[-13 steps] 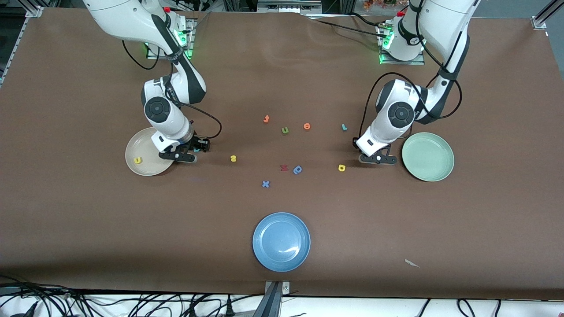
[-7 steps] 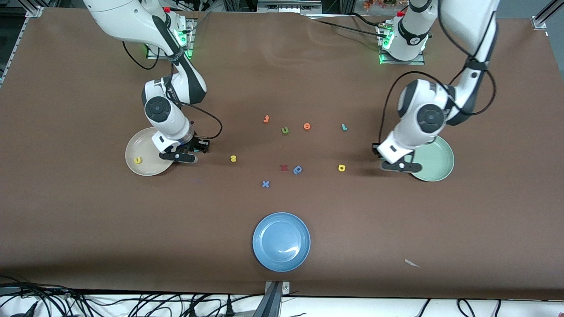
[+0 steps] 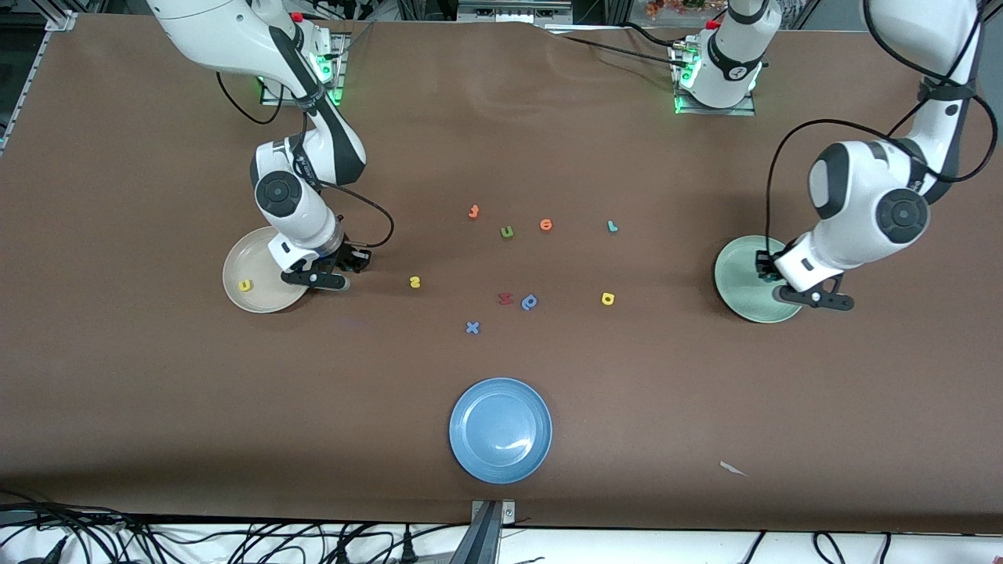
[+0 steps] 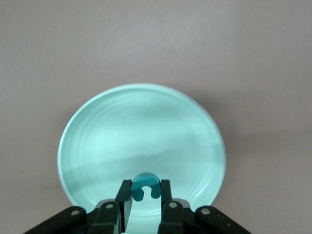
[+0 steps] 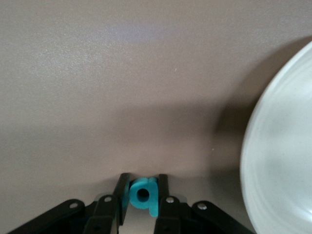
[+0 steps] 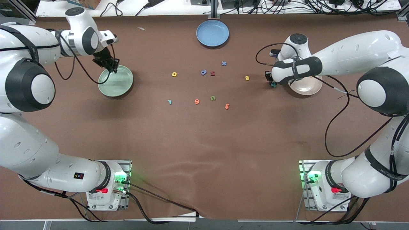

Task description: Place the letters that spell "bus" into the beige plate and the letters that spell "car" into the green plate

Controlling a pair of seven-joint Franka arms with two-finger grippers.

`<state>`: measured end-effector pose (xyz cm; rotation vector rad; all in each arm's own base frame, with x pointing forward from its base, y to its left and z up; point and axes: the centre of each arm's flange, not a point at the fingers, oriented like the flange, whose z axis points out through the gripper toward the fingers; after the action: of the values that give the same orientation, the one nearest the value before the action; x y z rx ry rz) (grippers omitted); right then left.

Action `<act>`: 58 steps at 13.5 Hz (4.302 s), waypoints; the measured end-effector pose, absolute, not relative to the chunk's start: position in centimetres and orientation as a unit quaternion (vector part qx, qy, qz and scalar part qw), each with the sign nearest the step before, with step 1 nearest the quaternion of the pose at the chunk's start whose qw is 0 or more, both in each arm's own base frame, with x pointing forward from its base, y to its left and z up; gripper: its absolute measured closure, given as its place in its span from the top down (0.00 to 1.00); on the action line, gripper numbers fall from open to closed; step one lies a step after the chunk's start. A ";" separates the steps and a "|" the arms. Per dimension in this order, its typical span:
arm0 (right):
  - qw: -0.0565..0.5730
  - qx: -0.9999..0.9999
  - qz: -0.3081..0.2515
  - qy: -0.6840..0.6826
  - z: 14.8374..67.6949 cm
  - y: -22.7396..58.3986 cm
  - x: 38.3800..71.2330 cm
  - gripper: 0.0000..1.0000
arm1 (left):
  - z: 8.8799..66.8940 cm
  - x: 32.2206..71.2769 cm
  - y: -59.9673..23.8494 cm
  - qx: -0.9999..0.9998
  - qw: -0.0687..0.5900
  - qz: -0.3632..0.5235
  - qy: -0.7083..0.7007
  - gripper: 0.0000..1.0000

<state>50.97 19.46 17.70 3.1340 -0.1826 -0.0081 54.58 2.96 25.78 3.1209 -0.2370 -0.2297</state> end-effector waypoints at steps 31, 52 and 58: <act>-0.002 0.998 -0.057 -0.026 31.1 25.0 58.5 1.00 | 16.8 42.6 -26.6 0.993 0.027 -0.109 0.032 0.81; 0.019 0.989 -0.001 0.144 17.6 35.4 54.9 0.86 | 17.3 42.6 -26.5 0.996 0.003 -0.087 0.002 0.11; 0.017 0.990 0.000 0.140 17.6 35.5 54.8 0.51 | 23.4 49.4 -14.7 0.998 -0.020 -0.035 -0.037 0.11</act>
<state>54.81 35.46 17.64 3.0764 0.4363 -0.0001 49.39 -14.67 23.40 3.1769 -0.1179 -0.1127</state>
